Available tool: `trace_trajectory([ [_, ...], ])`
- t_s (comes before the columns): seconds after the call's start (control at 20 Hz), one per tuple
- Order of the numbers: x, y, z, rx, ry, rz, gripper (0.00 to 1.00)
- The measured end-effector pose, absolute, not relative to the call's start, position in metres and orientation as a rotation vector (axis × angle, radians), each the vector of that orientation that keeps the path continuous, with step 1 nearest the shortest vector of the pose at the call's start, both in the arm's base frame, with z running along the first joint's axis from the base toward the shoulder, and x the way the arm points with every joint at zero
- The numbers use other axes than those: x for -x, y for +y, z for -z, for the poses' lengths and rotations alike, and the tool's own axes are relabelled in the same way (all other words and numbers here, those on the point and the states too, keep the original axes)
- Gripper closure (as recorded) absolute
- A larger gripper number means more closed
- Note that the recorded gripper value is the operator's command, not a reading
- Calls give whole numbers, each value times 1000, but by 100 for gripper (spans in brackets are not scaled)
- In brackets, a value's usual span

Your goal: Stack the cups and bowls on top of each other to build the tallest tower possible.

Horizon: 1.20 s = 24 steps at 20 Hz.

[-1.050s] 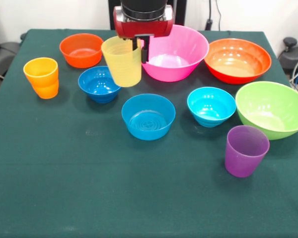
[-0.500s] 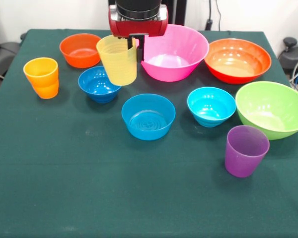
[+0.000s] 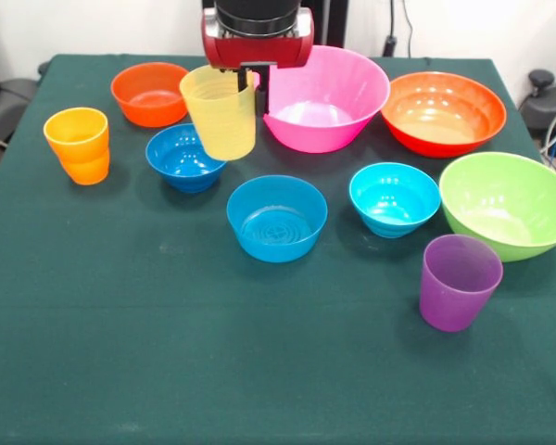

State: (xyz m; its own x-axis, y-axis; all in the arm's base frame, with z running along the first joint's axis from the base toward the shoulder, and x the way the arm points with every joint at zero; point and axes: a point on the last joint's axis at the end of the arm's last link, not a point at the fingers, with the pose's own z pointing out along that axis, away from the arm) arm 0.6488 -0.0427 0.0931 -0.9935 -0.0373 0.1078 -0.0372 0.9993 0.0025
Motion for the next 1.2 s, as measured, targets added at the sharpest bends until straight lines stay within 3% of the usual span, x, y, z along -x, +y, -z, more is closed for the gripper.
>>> trace_trajectory([
  [1.2,-644,-23,-95,-74,-3017,-58,100],
])
